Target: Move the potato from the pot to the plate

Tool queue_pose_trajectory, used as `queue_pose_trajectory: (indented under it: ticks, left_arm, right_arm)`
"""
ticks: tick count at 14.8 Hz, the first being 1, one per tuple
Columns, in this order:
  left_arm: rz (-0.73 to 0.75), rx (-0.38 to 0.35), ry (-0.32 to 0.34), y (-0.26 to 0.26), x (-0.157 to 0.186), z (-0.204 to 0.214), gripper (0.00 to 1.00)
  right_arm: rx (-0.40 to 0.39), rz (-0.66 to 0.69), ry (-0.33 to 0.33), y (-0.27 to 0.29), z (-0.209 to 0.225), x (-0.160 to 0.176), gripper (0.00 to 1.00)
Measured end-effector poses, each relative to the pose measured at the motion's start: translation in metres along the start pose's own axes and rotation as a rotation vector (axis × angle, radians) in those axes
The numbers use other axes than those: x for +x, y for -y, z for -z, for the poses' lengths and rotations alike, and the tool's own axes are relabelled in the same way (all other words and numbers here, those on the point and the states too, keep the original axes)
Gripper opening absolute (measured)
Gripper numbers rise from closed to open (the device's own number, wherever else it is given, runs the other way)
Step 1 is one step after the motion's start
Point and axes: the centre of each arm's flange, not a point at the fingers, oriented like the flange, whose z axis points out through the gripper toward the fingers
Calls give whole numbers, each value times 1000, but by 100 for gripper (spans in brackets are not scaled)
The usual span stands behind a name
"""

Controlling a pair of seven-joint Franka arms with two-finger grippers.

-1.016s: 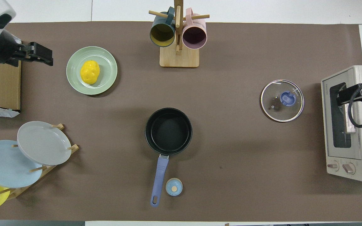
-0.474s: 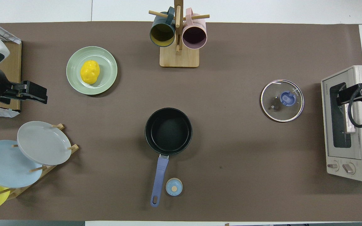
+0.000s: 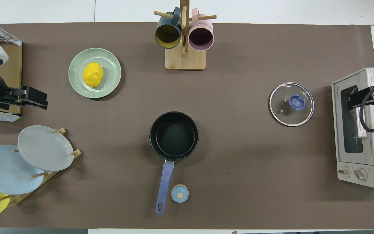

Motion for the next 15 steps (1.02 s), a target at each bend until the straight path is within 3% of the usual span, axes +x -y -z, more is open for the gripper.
queue_pose_trajectory:
  ticks: [15]
  left_arm:
    - [-7, -3, -31, 0, -6, 6, 100]
  right_arm:
    - [17, 2, -2, 2, 0, 0, 100]
